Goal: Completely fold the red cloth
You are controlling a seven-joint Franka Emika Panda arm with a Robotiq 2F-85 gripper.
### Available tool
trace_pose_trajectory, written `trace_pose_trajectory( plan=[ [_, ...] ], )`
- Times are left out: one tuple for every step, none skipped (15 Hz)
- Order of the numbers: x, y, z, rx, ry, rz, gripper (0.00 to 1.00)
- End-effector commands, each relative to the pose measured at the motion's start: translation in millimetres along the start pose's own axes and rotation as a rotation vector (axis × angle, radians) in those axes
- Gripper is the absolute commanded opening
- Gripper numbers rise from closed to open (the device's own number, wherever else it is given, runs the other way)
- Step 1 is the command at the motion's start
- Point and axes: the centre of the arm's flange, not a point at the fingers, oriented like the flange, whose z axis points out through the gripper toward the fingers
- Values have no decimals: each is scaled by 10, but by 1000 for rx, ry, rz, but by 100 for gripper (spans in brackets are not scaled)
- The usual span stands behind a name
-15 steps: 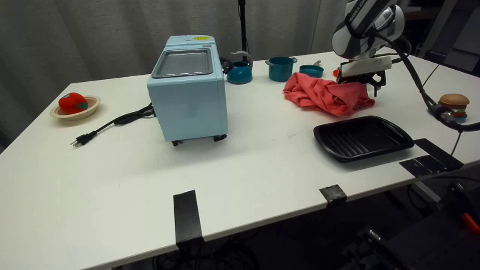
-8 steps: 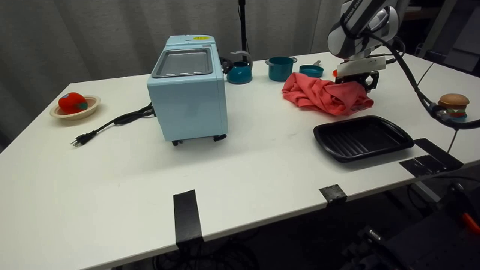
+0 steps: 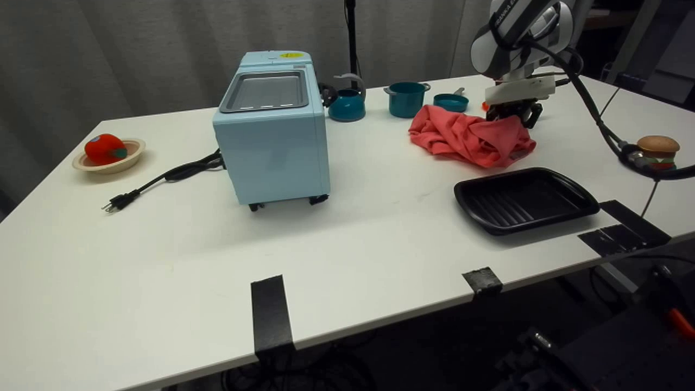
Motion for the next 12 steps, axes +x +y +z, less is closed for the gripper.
trace_pose_trajectory(
  plan=[
    [35, 31, -305, -9, -12, -31, 0],
    [30, 51, -394, -21, -5, -42, 0],
    [31, 66, -534, -38, 4, -55, 0],
    [32, 84, -645, -52, 15, -62, 0],
    [27, 86, -801, -75, 35, -70, 0],
    [30, 83, -930, -94, 56, -80, 0],
    [27, 51, -1073, -115, 67, -106, 0],
    [16, 2, -1212, -132, 76, -131, 0],
    [-13, -60, -1343, -143, 79, -164, 0],
    [-65, -157, -1474, -160, 76, -201, 0],
    [-118, -260, -1573, -175, 77, -236, 0],
    [-170, -366, -1653, -186, 84, -263, 0]
  ],
)
